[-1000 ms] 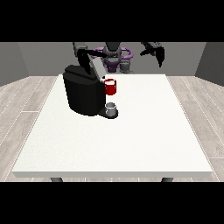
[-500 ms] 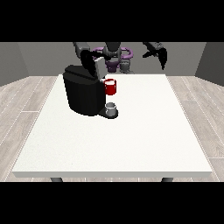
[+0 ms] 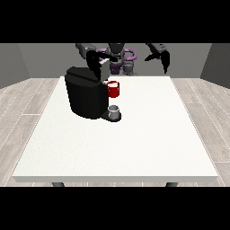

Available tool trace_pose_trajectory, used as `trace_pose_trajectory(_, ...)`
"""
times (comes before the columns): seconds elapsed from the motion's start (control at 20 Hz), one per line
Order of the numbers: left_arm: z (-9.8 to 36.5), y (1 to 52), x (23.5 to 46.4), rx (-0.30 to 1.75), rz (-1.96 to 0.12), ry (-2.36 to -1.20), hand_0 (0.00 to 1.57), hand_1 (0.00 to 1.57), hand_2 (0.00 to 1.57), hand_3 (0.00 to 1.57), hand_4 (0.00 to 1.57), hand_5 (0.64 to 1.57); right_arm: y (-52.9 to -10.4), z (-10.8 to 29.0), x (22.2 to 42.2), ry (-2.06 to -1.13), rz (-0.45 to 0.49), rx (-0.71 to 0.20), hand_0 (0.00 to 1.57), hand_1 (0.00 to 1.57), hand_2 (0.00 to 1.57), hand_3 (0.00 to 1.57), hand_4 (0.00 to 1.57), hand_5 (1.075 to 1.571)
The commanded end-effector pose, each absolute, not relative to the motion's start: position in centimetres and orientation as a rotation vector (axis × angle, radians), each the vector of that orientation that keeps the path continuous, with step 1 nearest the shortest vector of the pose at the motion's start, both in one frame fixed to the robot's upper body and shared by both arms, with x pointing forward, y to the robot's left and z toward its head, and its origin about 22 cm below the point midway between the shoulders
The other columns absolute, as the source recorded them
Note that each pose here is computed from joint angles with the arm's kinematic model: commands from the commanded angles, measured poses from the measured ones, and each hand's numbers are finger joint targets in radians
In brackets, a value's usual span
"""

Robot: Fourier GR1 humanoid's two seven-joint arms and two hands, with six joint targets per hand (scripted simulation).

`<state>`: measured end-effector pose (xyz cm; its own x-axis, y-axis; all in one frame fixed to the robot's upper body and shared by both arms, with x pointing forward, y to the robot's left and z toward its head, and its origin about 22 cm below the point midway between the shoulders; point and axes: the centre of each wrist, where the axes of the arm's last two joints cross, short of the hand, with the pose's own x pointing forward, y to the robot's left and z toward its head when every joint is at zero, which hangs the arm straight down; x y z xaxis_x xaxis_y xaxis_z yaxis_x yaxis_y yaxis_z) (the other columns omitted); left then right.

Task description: Insert the coffee pod into the coffee machine and close the lid

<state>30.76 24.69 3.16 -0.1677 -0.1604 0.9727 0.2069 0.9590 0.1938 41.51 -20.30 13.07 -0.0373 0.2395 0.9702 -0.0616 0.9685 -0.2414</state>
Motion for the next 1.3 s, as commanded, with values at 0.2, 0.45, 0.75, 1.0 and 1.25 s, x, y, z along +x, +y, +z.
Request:
trace_pose_trajectory(0.2, 3.8, 23.3, 31.5, -0.071, -0.375, -1.742, 0.0, 0.0, 0.0, 0.0, 0.33, 1.571, -15.6, 18.8, 41.7, -1.784, 0.431, -0.142, 0.0, 0.0, 0.0, 0.0, 0.2, 1.571)
trace_pose_trajectory(0.45, 5.2, 21.6, 32.0, -0.1, -0.411, -1.791, 0.0, 0.0, 0.0, 0.0, 0.41, 1.571, -17.3, 21.5, 42.1, -1.825, 0.38, -0.223, 0.0, 0.0, 0.0, 0.0, 0.24, 1.571)
trace_pose_trajectory(0.75, 6.2, 21.4, 33.0, -0.135, -0.456, -1.808, 0.0, 0.0, 0.0, 0.0, 0.43, 1.571, -16.4, 23.1, 40.8, -1.805, 0.417, -0.273, 0.0, 0.0, 0.0, 0.0, 0.09, 1.571)
trace_pose_trajectory(1.0, 7.5, 20.4, 33.6, -0.176, -0.5, -1.874, 0.0, 0.0, 0.0, 0.0, 0.4, 1.571, -19.6, 27.9, 40.0, -1.865, 0.34, -0.353, 0.0, 0.0, 0.0, 0.0, 0.0, 1.571)
trace_pose_trajectory(1.25, 8.2, 18.7, 33.8, -0.235, -0.557, -1.877, 0.0, 0.0, 0.0, 0.0, 0.42, 1.571, -20.6, 29.1, 39.2, -1.851, 0.331, -0.409, 0.0, 0.0, 0.0, 0.0, 0.0, 1.571)
